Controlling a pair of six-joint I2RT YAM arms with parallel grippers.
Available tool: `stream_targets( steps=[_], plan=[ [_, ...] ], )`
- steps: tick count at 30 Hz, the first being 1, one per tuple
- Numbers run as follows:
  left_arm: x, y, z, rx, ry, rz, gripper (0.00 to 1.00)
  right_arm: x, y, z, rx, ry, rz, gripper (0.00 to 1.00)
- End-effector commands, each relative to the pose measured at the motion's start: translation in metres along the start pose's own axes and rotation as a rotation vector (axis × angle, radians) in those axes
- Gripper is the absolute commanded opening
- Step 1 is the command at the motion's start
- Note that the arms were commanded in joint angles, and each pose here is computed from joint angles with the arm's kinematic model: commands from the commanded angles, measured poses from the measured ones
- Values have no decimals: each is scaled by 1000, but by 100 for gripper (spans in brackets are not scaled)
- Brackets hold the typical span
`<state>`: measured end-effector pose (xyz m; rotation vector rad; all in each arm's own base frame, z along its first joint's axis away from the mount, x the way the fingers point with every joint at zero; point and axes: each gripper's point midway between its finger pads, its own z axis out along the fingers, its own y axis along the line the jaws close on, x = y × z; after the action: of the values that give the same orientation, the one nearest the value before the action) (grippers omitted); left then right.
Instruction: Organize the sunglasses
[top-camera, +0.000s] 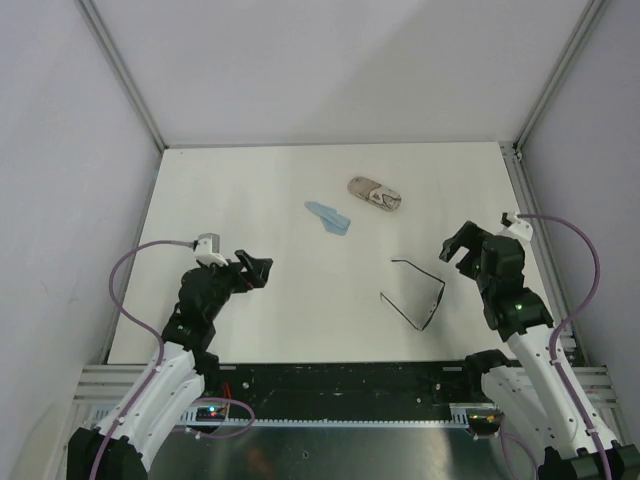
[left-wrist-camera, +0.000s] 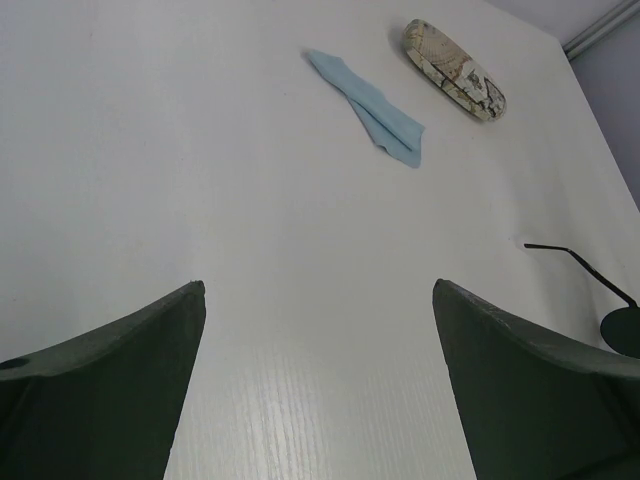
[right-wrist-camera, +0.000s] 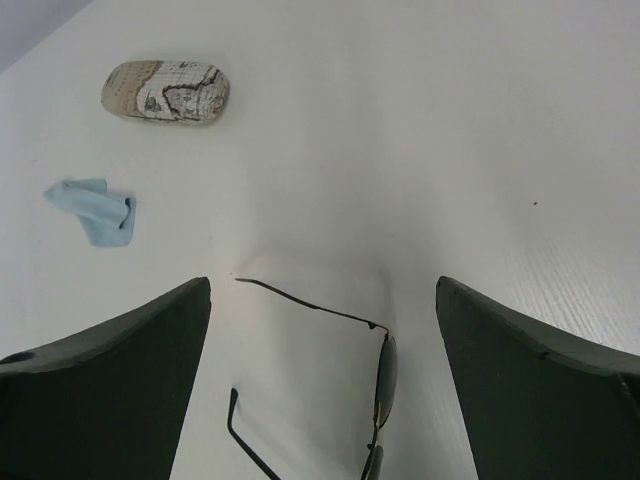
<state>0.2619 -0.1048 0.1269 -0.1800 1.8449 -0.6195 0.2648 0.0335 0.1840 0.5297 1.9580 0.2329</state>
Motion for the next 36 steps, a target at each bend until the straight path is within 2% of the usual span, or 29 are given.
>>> stream_targets(
  steps=[1,6,9,12,17,24,30,36],
  plan=[
    [-6,-3,-1,21,-32,9,100,-13,3,1,-15,-49,-40,99],
    [-6,-3,-1,21,-37,10,100,-1,38,15,-202,-10,-89,99],
    [-6,-3,-2,25,-37,12,100,11,55,30,-284,31,-139,99],
    [-6,-4,-3,28,-41,11,100,12,69,47,-332,18,-199,99],
    [-6,-3,-2,29,-42,10,100,2,93,80,-369,21,-316,99],
    [-5,-4,-1,33,-37,11,100,7,122,146,-399,143,-506,99],
    [-4,-2,2,21,-30,7,100,20,151,205,-409,246,-782,99],
    [1,-4,5,38,6,16,100,27,182,259,-473,367,-918,93]
  ],
)
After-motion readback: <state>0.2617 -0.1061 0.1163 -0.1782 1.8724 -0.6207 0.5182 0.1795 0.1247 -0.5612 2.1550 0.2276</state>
